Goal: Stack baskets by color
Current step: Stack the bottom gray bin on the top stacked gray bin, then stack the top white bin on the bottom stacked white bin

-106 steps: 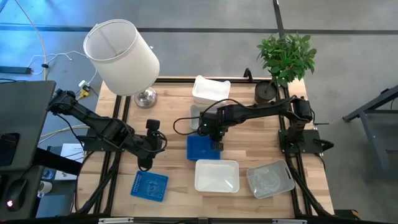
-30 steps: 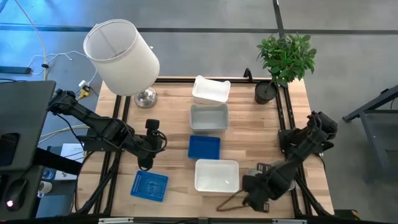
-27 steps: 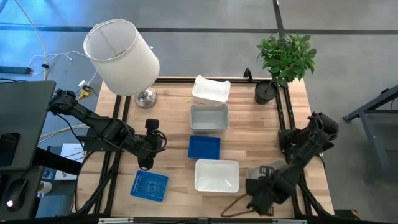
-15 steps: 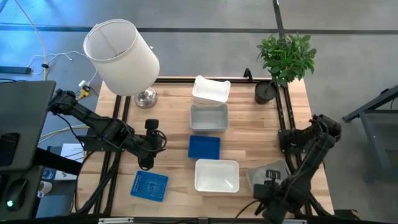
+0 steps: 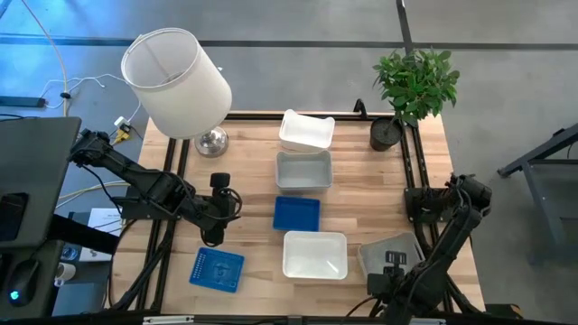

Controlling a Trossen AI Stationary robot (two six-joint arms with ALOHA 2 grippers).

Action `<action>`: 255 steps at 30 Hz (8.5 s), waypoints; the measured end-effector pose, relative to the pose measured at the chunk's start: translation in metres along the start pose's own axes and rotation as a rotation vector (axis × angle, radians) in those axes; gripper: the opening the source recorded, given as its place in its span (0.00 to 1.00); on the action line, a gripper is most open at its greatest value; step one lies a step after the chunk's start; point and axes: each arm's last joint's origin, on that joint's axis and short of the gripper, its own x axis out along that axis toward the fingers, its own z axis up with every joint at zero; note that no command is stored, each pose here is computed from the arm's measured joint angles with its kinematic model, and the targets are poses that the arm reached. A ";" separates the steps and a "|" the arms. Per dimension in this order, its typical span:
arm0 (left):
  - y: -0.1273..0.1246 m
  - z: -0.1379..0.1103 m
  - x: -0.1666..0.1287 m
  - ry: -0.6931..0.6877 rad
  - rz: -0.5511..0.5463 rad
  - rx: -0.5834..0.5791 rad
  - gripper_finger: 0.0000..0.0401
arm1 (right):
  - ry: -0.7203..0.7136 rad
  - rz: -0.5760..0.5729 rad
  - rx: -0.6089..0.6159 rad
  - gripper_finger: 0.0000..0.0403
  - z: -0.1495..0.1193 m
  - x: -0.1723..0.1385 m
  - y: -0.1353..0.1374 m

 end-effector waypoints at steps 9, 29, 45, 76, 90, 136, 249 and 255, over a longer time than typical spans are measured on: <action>0.000 0.000 0.000 0.000 -0.001 0.000 0.45 | 0.084 -0.092 -0.025 0.34 0.000 0.022 0.005; 0.000 0.000 0.000 0.001 -0.001 0.003 0.45 | 0.213 -0.169 -0.026 0.21 0.001 0.061 0.016; 0.000 0.000 0.000 0.000 0.002 0.018 0.45 | 0.227 -0.202 0.142 0.00 0.005 0.060 0.011; 0.048 -0.023 -0.046 -0.061 0.016 -0.079 0.45 | -0.103 -0.274 0.303 0.00 0.108 -0.035 -0.051; 0.046 -0.025 -0.046 -0.037 -0.029 -0.072 0.45 | -0.196 -0.333 0.105 0.00 0.177 -0.070 -0.128; 0.047 -0.028 -0.046 -0.009 -0.025 -0.130 0.45 | -0.255 -0.178 -0.139 0.00 0.246 -0.090 -0.281; 0.135 0.004 0.012 -0.081 0.234 -0.076 0.45 | -0.361 -0.326 -0.068 0.34 0.204 -0.171 -0.329; 0.127 -0.005 0.013 0.016 0.192 -0.105 0.45 | -0.391 -0.290 -0.008 0.34 0.206 -0.168 -0.370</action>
